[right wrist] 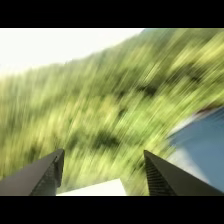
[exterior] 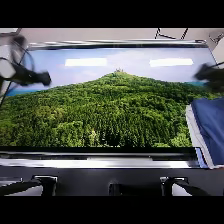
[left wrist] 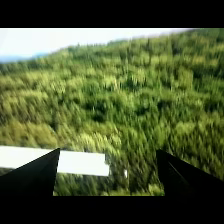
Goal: Fold the clothes and pants, and hang the long-sleeved shirts on hangers.
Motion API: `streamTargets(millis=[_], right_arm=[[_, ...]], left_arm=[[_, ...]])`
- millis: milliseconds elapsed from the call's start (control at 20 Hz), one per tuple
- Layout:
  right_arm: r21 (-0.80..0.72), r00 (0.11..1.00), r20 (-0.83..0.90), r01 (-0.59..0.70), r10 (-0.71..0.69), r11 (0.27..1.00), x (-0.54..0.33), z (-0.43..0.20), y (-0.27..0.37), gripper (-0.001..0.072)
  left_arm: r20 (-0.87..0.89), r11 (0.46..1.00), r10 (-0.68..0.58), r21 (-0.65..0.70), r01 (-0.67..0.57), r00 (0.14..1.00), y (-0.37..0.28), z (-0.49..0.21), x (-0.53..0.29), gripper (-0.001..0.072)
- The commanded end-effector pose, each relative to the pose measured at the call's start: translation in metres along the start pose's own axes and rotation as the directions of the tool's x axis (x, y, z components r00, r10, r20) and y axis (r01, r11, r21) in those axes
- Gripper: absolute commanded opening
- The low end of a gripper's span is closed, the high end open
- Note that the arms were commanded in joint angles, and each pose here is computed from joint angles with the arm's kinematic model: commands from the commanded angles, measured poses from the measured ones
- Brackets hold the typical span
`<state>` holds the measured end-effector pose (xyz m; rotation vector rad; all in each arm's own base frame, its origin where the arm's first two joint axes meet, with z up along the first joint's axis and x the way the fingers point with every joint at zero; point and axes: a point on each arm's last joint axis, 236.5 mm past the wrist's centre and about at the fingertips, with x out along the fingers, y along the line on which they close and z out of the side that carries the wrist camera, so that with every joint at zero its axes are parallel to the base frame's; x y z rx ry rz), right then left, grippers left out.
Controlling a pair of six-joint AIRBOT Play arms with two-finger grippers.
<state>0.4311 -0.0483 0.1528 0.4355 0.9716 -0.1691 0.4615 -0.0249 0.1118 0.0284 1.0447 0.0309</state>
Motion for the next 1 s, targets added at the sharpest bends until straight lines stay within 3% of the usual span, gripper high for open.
streamTargets(millis=[0, 200, 950], right_arm=[[-0.076, 0.932, -0.361, -0.062, 0.031, 0.995, 0.064, -0.096, 0.067, 0.0615], [-0.098, 0.919, -0.395, -0.054, 0.011, 0.994, 0.078, -0.110, 0.077, 0.0619], [-0.097, 0.919, -0.394, -0.056, 0.013, 0.994, 0.078, -0.110, 0.078, 0.0617]], left_arm=[[-0.359, 0.999, -0.052, -0.029, 0.044, 0.932, -0.022, -0.089, 0.038, 0.0710], [-0.237, 0.993, -0.095, -0.083, 0.078, 0.967, -0.030, -0.077, 0.038, 0.0711], [-0.243, 0.994, -0.094, -0.083, 0.076, 0.965, -0.030, -0.077, 0.041, 0.0711]])
